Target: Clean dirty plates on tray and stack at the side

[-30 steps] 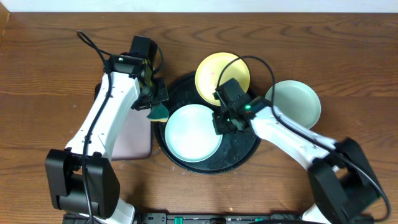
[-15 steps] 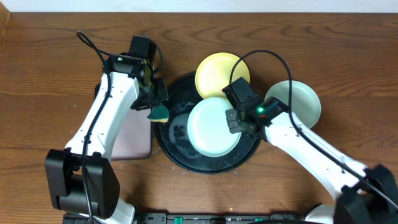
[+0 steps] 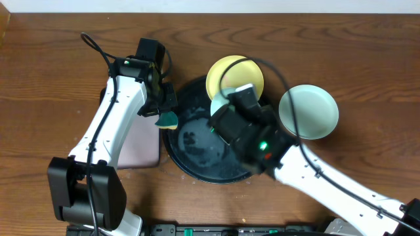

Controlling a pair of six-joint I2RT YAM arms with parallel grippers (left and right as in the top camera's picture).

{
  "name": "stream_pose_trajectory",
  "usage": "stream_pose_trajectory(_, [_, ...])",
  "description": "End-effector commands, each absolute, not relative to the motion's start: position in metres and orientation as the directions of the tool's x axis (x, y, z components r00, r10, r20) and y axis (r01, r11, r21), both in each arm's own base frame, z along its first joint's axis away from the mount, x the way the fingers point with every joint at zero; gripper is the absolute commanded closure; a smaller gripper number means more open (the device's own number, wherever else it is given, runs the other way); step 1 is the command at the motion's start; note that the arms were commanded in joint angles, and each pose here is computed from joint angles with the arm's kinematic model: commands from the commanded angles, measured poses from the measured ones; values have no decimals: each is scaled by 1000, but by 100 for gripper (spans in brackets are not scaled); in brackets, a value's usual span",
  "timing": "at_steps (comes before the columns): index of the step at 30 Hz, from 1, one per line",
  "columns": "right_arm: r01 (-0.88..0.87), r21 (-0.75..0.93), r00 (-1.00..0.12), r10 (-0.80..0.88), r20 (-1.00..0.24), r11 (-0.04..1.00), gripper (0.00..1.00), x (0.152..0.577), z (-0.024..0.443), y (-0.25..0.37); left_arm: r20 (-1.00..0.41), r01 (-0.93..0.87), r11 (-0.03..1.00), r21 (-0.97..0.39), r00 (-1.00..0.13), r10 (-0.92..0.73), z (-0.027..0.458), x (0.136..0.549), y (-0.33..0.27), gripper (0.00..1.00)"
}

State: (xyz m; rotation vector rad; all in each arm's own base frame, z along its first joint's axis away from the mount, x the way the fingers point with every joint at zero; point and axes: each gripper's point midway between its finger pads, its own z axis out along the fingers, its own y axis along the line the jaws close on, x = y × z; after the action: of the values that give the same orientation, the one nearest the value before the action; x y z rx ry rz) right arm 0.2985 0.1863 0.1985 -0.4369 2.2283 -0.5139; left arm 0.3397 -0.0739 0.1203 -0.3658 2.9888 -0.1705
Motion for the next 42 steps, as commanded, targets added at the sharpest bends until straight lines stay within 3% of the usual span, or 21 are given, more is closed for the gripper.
stream_pose_trajectory(1, [31,-623,-495,-529,-689,782,99,298,247,179,-122,-217,967,-131,-965,-233,126,338,-73,93])
stream_pose_trajectory(14, [223,-697,-280,-640,-715,681,99,266,303,197,-121,-217,967,-131,-965,-233,126,338,-73,92])
stream_pose_trajectory(23, [154,-686,-300,-628,-718,711,99,266,291,204,-118,-218,967,-130,-965,-233,125,337,-73,93])
stream_pose_trajectory(28, [-53,-560,-436,-524,-731,827,99,273,244,217,-118,-218,967,-130,-965,-233,125,337,-73,92])
stream_pose_trajectory(32, [-186,-317,-629,-360,-689,930,99,270,195,230,-118,-218,967,-129,-965,-233,125,337,-73,93])
stream_pose_trajectory(36, [-171,-113,-800,-205,-565,979,99,265,149,237,-118,-218,967,-129,-965,-233,125,337,-73,93])
stream_pose_trajectory(42, [-99,-55,-910,-113,-398,994,99,265,85,241,-118,-218,967,-130,-965,-233,125,337,-73,93])
